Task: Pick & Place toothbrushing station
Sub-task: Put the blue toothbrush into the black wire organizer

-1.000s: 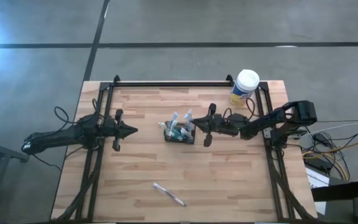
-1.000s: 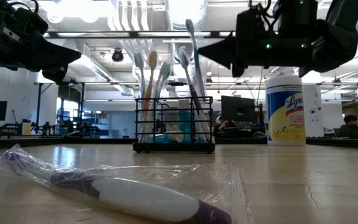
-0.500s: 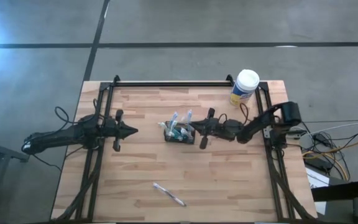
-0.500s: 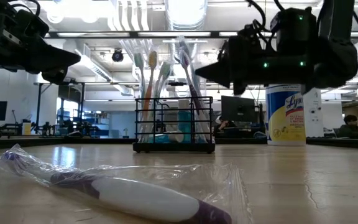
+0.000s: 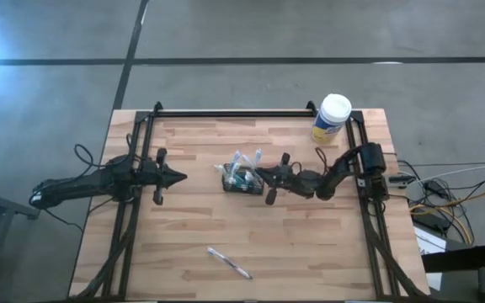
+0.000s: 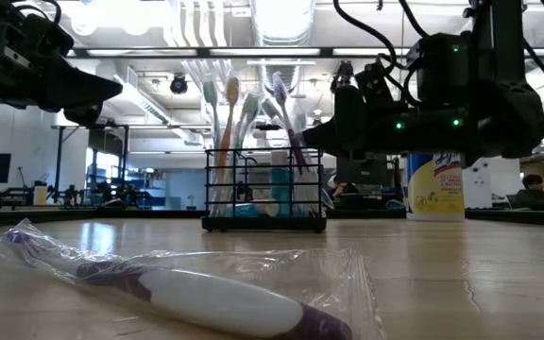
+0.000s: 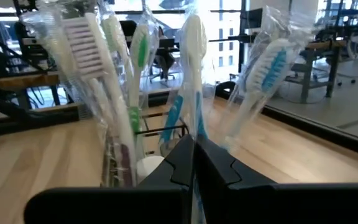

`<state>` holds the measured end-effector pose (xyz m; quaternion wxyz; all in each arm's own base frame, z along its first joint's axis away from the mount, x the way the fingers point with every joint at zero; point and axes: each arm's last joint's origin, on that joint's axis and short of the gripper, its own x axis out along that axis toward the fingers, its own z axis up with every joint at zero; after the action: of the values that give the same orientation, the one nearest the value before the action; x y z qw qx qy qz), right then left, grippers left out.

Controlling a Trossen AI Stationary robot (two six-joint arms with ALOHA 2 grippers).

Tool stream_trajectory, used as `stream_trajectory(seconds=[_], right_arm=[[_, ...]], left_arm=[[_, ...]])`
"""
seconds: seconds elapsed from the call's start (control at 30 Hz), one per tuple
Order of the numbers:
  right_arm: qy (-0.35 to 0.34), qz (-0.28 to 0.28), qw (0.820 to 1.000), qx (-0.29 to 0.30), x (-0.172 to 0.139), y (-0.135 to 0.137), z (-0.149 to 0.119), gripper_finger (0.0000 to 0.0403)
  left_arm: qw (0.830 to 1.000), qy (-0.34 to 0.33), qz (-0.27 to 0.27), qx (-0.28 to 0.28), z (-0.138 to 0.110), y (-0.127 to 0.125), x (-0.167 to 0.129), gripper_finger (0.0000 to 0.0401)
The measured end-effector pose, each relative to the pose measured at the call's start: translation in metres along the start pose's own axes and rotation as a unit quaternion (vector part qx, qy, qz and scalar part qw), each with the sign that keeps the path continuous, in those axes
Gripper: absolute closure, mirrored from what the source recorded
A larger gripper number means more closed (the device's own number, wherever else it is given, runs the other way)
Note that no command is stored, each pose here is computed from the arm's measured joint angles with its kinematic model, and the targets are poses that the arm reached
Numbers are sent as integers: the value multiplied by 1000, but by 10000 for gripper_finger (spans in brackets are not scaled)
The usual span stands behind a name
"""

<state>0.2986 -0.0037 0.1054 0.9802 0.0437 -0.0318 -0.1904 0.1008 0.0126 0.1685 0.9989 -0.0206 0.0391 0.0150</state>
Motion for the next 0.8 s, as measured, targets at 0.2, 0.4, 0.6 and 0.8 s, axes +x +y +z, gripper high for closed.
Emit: stream_trajectory(seconds=[0.2,0.4,0.6,0.8], right_arm=[[-16,10,1000,-20,-3,6,12,394],[14,16,1000,-20,-6,10,19,377],[28,6,1000,0,-7,9,19,307],[19,-33,999,0,-9,9,23,233]], left_arm=[[1000,-1,0,1,0,0,0,387],[1000,-2,0,1,0,0,0,387],[1000,-2,0,0,0,0,0,387],[1000,-2,0,-2,0,0,0,387]])
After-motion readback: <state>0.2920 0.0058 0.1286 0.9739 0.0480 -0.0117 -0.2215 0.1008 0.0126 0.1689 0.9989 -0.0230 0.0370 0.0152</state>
